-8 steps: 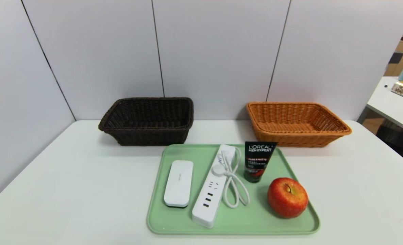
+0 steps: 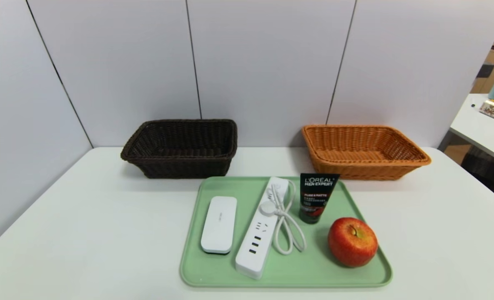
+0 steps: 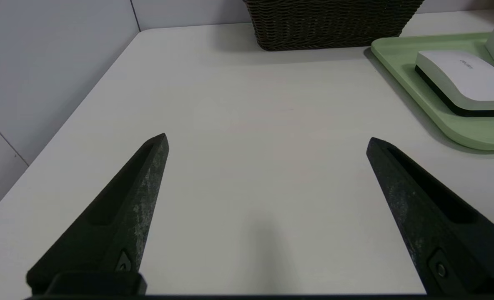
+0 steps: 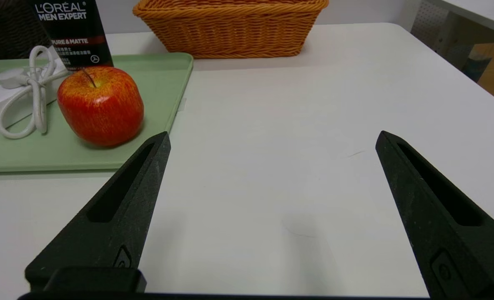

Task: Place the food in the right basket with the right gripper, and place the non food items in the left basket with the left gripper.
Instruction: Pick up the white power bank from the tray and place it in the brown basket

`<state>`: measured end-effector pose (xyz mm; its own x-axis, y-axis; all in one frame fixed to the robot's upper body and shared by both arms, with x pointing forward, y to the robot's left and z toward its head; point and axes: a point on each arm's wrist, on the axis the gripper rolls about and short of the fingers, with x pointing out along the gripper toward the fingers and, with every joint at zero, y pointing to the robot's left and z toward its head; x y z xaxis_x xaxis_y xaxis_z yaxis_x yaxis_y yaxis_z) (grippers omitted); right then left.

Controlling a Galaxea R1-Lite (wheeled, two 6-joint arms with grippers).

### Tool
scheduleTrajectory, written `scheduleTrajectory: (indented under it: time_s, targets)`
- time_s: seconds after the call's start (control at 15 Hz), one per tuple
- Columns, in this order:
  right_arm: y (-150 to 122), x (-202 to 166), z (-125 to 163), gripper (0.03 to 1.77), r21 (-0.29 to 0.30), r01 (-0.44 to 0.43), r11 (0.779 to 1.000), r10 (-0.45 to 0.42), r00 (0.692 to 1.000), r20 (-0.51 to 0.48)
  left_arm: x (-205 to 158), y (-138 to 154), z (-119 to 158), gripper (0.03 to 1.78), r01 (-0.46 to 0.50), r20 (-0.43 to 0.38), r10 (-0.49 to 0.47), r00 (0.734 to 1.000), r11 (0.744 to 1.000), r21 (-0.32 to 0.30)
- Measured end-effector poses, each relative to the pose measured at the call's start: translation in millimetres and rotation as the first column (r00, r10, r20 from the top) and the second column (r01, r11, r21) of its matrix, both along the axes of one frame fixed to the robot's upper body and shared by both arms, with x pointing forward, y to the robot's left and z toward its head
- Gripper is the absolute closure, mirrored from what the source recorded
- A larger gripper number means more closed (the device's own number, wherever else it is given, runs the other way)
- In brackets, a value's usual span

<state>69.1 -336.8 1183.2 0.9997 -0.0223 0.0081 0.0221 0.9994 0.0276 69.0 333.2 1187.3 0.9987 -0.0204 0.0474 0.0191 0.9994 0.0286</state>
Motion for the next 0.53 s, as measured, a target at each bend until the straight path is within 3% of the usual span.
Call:
scheduleTrajectory:
  time_s: [0.27,0.53]
  targets:
    - [0.5,0.0,0.0,0.10,-0.056,-0.020,0.998,0.020,1.000,-0.001,0.0,-0.1,0.0,0.12,0.003,0.001,-0.003,1.000,1.000,0.026]
    - [0.6,0.0,-0.1,0.10,-0.071,-0.026,0.997,0.026,1.000,-0.003,0.0,0.0,0.0,0.12,0.000,0.000,0.000,1.000,1.000,0.015]
